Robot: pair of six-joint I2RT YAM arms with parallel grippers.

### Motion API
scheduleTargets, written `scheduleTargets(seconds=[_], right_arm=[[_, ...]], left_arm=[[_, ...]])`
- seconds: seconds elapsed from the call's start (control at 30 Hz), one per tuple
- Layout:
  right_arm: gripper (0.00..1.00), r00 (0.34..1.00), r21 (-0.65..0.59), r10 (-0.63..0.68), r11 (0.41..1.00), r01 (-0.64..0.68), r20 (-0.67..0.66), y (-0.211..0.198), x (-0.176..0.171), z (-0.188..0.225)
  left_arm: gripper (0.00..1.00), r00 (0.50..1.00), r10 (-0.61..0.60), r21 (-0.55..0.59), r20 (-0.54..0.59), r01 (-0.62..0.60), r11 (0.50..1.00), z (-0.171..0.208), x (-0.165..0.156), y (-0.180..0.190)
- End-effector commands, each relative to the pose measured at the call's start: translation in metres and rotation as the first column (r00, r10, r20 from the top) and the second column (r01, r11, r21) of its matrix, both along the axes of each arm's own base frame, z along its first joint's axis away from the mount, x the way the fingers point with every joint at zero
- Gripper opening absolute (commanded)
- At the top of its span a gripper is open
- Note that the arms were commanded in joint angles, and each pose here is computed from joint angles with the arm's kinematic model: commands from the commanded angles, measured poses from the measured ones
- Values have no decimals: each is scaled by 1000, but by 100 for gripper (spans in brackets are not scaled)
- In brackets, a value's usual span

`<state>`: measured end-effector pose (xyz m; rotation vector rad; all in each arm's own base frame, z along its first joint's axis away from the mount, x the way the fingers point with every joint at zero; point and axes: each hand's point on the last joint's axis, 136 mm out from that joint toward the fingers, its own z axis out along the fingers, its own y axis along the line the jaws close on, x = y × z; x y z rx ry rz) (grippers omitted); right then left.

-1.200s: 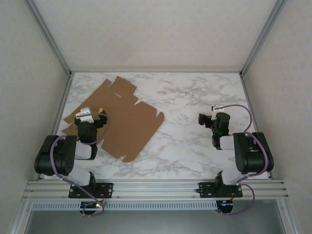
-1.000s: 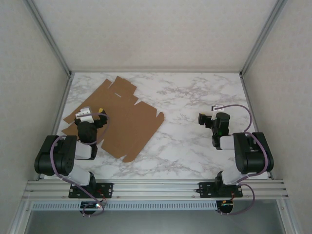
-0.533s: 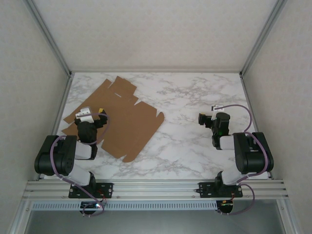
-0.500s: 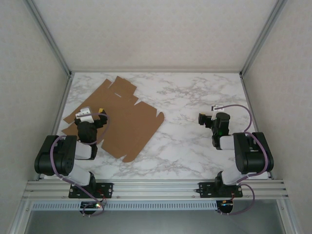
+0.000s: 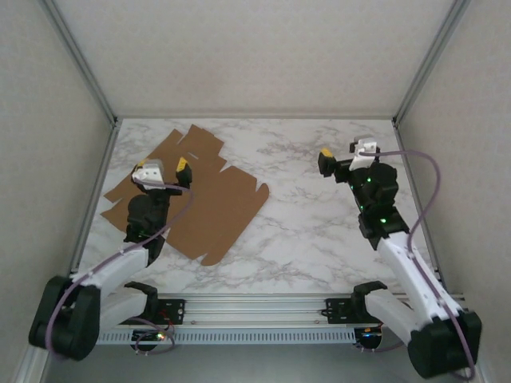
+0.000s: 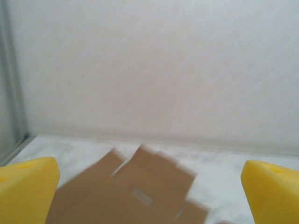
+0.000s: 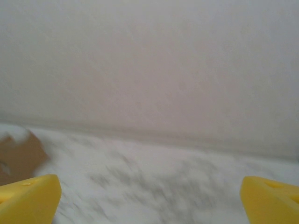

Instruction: Fold the paper box

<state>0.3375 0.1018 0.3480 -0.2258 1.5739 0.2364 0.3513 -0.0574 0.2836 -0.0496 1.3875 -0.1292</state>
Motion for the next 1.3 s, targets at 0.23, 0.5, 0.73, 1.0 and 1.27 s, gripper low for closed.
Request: scheduleTargets(seconds=[0.23, 0.5, 0.73, 1.0, 1.27], right_arm=[[99, 881, 241, -58, 951, 192, -470, -11, -68, 45], [99, 831, 395, 221, 919, -1, -511, 37, -78, -2], [79, 725, 345, 246, 938, -12, -643, 48, -81, -66], [30, 778, 191, 37, 976, 108, -627, 5, -90, -71], [18, 743, 181, 52, 979, 94, -668, 8, -96, -76]], left_arm=[[100, 876, 210, -96, -434, -277, 956, 39, 13, -25], [100, 779, -189, -322, -597, -17, 946, -54, 58, -94], [93, 650, -257, -323, -716, 18, 946, -147, 111, -134], [60, 519, -286, -293, -806, 71, 954, -212, 128, -169], [16, 432, -324, -314, -841, 97, 944, -250, 134, -189]])
